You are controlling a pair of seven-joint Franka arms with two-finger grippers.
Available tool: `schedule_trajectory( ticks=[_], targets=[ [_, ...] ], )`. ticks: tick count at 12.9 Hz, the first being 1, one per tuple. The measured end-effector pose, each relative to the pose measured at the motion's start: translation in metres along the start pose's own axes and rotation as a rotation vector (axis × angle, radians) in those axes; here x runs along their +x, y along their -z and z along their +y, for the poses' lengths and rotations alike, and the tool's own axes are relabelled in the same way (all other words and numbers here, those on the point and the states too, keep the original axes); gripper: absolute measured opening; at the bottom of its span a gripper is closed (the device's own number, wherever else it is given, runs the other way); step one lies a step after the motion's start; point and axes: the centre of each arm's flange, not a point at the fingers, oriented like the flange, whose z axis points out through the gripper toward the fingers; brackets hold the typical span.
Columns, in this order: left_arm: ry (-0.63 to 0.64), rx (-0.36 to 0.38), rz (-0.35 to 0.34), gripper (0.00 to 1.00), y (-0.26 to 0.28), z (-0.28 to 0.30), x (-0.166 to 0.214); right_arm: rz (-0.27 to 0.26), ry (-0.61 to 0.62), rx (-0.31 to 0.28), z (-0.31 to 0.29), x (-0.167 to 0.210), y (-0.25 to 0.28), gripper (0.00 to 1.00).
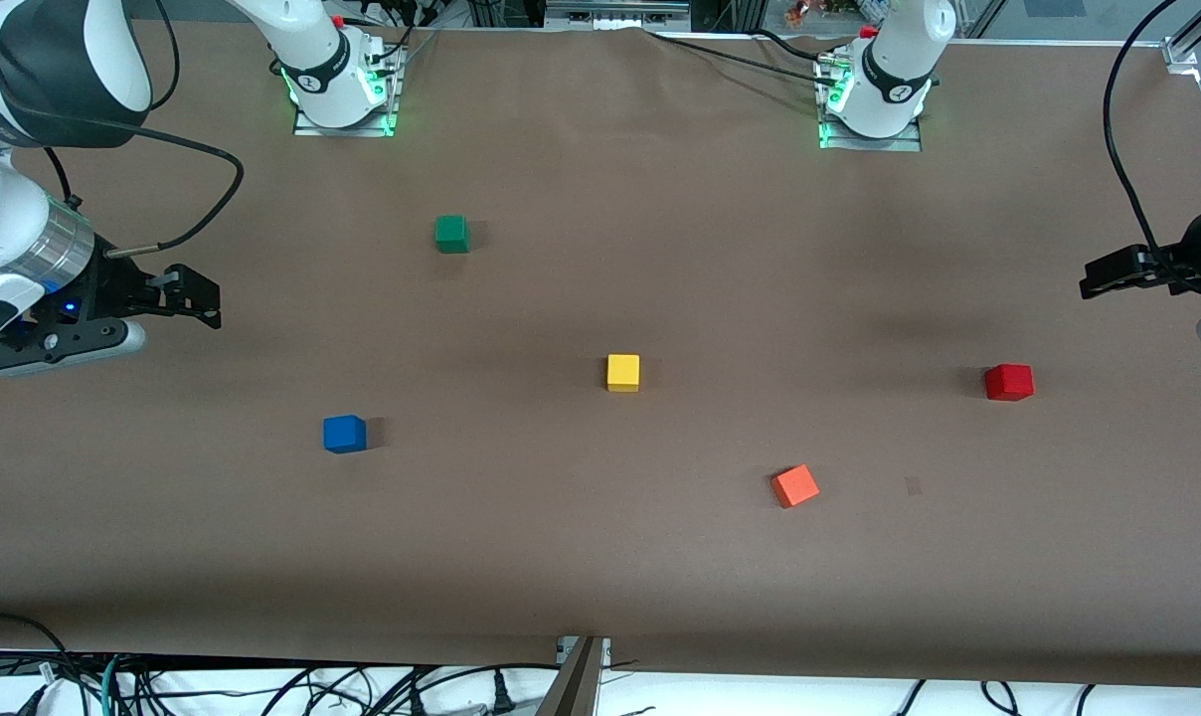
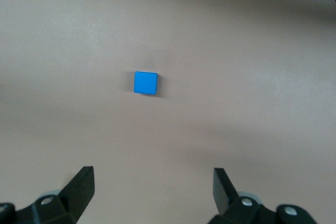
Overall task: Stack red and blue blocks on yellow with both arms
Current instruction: 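Move the left gripper toward the red cube, then lower the left gripper and grasp the red cube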
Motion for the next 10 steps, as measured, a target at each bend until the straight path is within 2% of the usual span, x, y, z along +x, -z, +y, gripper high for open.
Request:
schedule_trajectory(
  ticks=[3,5,10],
  targets=[
    [0.032,-0.011,-0.053,1.00,-0.031,-0.038,0.014,0.000,0.001,0.000,0.000,0.000,0.000,1.00],
    [0.020,0.012,-0.082,1.00,-0.057,-0.043,0.028,0.000,0.001,0.000,0.000,0.000,0.000,1.00],
    [-0.051,0.023,-0.062,1.00,-0.150,-0.055,0.051,0.001,0.001,0.000,0.000,0.000,0.000,1.00]
  ],
)
